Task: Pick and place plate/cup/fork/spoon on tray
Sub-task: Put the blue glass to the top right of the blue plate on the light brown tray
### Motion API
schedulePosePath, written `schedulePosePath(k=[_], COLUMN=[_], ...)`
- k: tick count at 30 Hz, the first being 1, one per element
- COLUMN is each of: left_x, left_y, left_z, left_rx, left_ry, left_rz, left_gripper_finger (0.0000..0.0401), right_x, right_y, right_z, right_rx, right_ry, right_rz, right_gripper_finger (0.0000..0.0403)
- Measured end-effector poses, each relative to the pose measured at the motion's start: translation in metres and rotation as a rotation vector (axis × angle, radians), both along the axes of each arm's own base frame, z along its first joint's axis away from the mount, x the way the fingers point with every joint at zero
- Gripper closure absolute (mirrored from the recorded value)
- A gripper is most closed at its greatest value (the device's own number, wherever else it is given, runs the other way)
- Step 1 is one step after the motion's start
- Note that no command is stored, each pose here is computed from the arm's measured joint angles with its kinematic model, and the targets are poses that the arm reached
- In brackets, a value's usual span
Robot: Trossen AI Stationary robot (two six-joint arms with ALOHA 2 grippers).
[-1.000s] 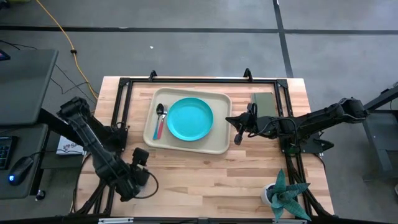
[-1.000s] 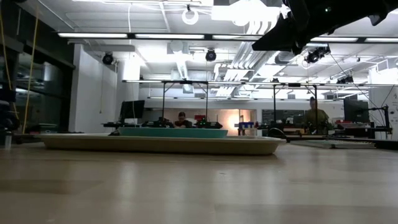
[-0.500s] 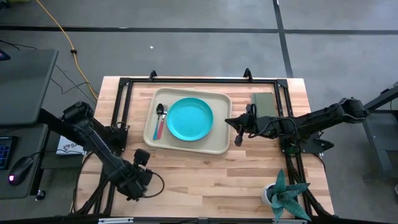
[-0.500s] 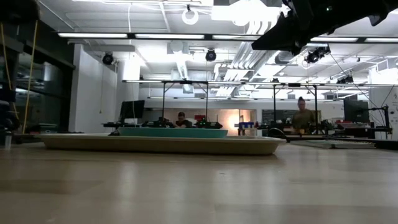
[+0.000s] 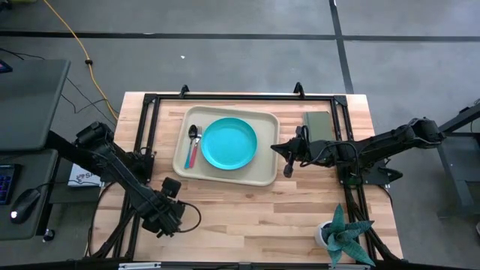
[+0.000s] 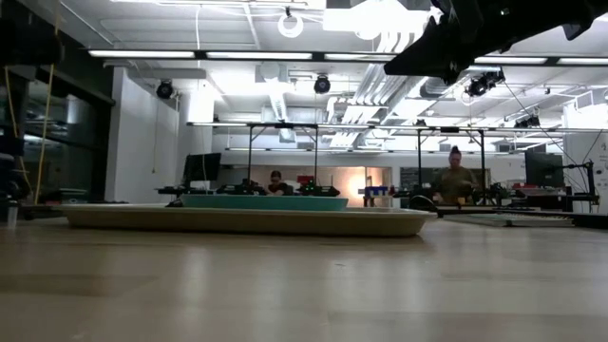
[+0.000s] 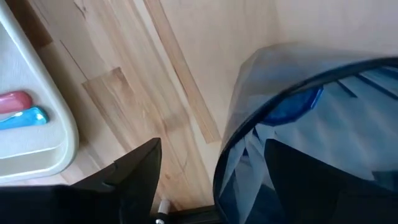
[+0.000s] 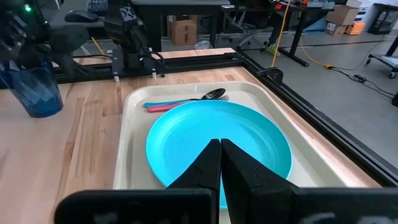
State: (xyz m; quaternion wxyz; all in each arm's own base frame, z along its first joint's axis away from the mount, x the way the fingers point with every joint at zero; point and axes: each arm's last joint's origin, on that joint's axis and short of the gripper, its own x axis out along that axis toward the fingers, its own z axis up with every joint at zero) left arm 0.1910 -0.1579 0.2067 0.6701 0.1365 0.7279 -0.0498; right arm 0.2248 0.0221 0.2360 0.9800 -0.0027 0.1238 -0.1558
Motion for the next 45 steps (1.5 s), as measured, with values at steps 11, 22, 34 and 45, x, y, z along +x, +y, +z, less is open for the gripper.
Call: schedulePosePath(k=[11,22,34,45], left_x=[0.004,0.019,0.067,0.155], left_y=[0.000,0.034,0.140,0.263], left_z=[0.000,0.051,0.159,0.143], left_rx=[-0.026,-0.048,0.318,0.329], left_ry=[-0.006,-0.145,-0.569,-0.674], left_rz=[-0.086,-0.046,0.151,0.378], left_gripper_finger=[0.0308,0.0398,0.0401,0.0401], right_x=[0.000,0.000,-0.001,-0.019], right_y=[0.000,0.000,0.024,0.048], right_z=[0.000,0.001,0.032,0.048], right_rx=[0.000,0.001,-0.202,-0.307], right_ry=[0.000,-0.008,-0.261,-0.349], right_rz=[0.000,0.002,0.265,0.391], right_gripper_finger=[0.0403,0.0403,0.0403,0.0403])
